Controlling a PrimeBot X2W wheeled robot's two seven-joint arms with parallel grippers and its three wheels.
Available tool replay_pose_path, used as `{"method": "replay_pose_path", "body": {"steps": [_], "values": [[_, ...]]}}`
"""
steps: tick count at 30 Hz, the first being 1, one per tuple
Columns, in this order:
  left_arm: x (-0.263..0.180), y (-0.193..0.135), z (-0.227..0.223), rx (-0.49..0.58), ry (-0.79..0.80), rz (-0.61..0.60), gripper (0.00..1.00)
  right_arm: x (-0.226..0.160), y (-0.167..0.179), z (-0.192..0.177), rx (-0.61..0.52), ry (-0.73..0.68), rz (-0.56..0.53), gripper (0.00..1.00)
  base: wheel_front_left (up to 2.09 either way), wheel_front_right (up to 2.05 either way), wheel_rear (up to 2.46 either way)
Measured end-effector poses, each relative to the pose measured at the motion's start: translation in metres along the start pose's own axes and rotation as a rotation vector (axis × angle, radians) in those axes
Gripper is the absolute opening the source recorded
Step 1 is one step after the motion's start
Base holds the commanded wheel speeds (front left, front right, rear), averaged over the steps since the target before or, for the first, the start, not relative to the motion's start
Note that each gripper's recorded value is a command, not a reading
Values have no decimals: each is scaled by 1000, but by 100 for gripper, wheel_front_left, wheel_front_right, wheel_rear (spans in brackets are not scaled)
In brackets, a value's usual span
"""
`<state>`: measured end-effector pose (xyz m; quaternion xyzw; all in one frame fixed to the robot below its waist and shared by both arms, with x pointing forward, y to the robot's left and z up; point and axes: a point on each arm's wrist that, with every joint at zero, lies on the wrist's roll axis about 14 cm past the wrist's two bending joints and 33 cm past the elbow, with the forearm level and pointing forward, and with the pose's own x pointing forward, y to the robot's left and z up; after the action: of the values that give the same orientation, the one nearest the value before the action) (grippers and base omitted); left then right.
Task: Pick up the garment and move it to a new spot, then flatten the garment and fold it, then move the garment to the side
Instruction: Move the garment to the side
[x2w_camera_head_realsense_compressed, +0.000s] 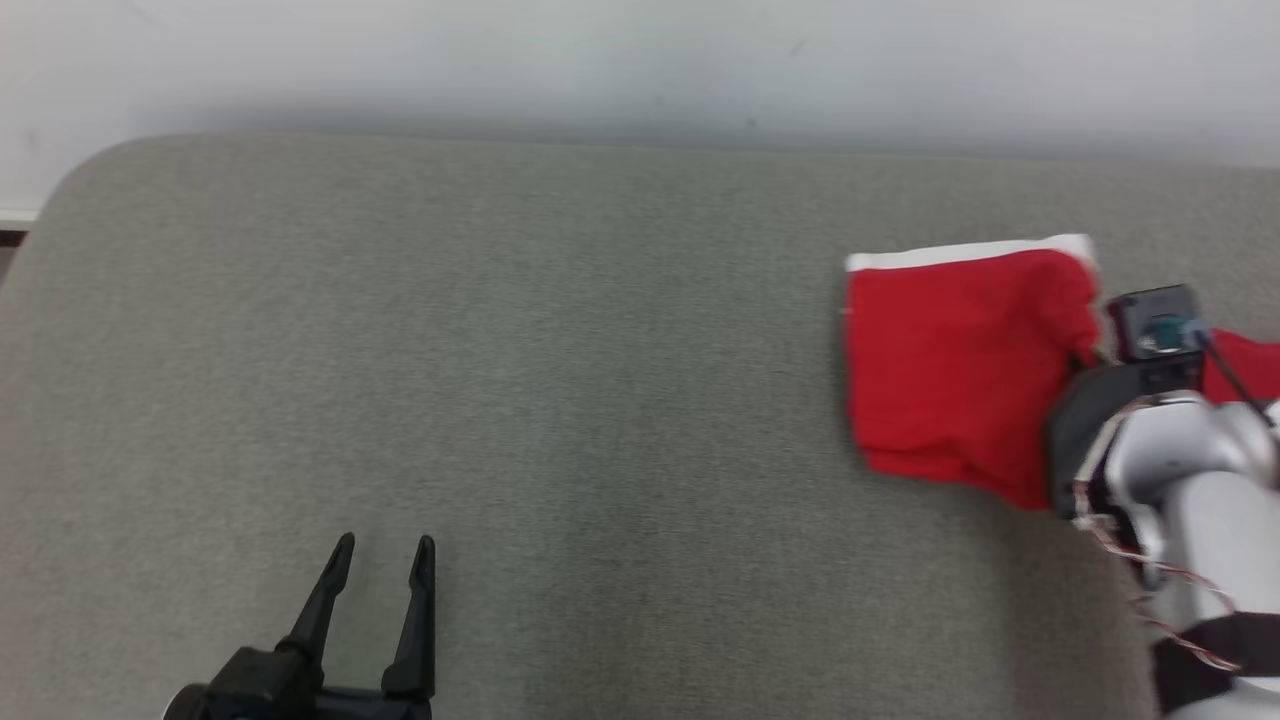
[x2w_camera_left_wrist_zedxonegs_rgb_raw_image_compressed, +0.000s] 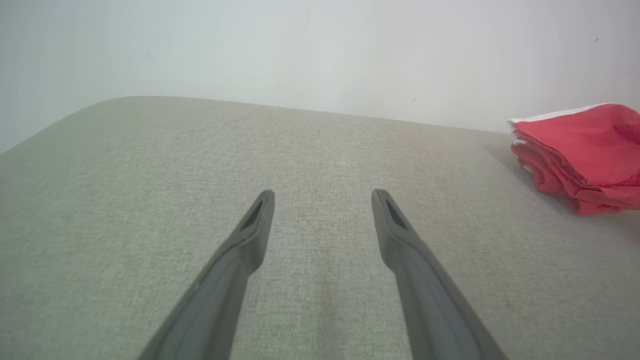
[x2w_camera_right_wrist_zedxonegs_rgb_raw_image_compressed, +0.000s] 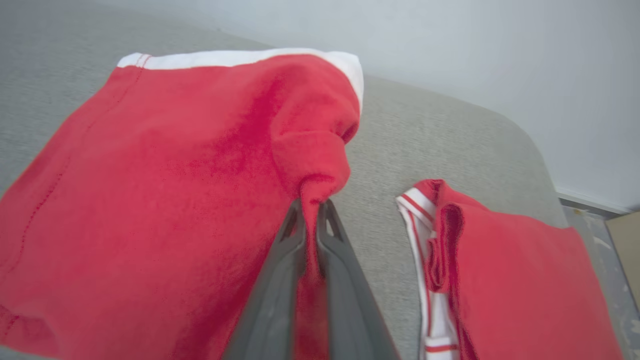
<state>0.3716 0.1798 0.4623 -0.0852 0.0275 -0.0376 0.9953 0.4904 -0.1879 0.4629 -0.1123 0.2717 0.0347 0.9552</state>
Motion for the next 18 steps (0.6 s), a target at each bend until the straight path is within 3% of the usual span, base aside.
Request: {"method": "replay_pose_path", "body": {"steps": [5,18], "values": [[21,-24,-1,-4,-2,-81,100,-29,-74,-11,-120,46,-169,0,0,0,0],[61,-53,-35,-2,79,-205,100,-44,-173,-57,-314,258,-356,0,0,0,0]]}}
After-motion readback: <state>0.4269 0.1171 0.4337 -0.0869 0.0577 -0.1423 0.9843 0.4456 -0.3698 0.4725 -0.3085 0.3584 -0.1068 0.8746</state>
